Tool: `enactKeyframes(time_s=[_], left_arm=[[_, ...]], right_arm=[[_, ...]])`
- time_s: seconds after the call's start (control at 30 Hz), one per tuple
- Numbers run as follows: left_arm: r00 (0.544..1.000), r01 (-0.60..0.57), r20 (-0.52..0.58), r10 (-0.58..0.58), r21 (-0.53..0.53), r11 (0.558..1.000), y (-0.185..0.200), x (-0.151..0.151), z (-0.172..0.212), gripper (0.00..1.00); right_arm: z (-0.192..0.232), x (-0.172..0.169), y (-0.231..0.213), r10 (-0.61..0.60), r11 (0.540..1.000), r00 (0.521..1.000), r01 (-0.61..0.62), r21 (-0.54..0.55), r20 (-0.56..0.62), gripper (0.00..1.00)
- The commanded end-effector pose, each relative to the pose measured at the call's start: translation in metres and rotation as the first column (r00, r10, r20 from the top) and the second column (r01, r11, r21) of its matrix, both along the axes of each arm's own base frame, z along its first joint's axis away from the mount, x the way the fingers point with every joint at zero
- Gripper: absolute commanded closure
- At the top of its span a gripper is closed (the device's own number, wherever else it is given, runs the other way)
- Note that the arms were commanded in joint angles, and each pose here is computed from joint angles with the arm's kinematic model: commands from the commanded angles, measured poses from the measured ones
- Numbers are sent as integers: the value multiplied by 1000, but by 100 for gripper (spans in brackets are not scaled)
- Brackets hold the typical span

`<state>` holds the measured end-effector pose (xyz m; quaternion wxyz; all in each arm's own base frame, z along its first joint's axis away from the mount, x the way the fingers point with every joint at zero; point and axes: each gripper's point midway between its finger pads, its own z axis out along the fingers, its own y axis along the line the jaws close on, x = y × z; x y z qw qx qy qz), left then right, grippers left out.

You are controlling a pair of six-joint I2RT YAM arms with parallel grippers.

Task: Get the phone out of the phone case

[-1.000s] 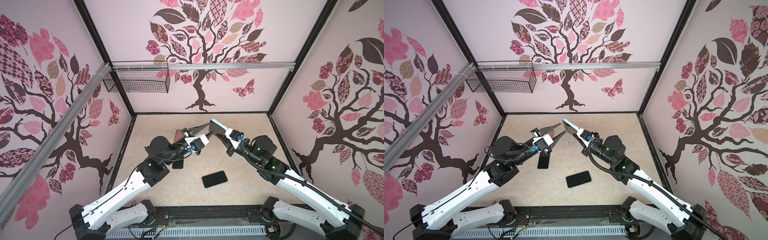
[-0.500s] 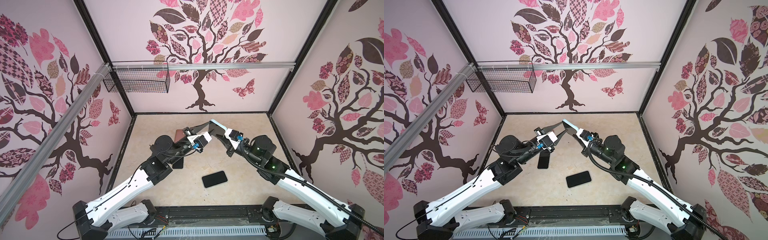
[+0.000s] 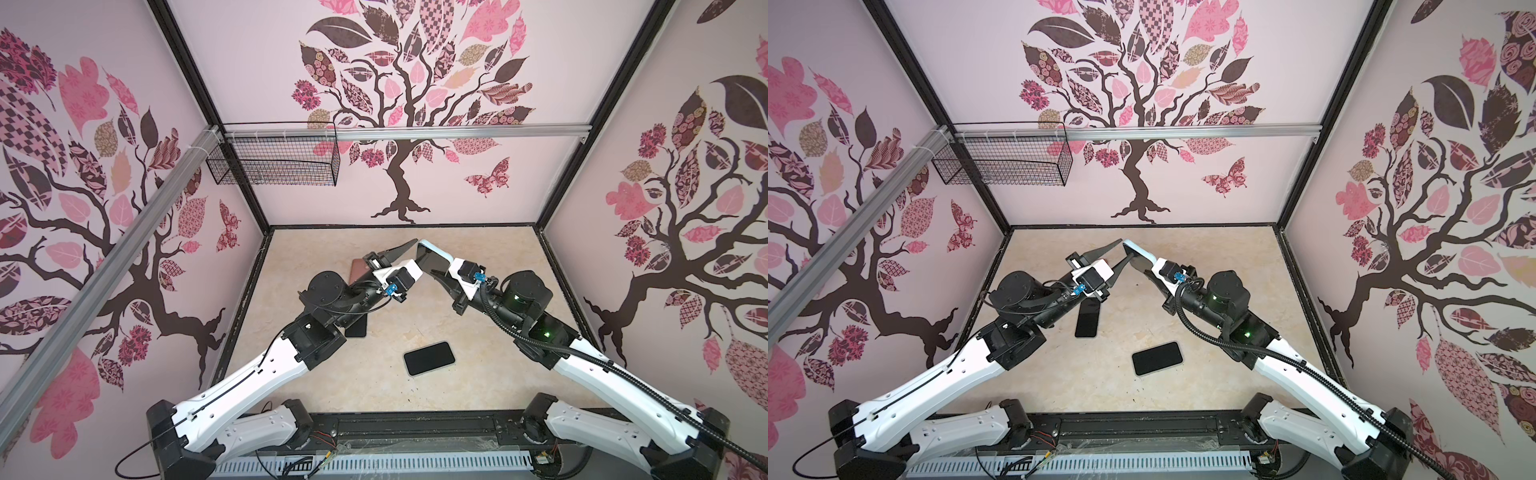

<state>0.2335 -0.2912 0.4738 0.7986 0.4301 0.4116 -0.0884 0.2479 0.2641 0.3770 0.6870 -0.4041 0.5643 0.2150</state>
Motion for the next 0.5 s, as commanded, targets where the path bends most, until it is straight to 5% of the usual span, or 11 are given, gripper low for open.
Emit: enactKeyframes(time_s=[0.0,0.47], left_arm=[[1000,3,27,-2,-28,1000,3,-4,11,65],[1000,-1,31,2,-22,1000,2,-3,12,65]], right_arm=[[46,-4,-8,-30,995,996,22,101,79,100],[46,-9,-2,14,996,997,-20,83,78,100]])
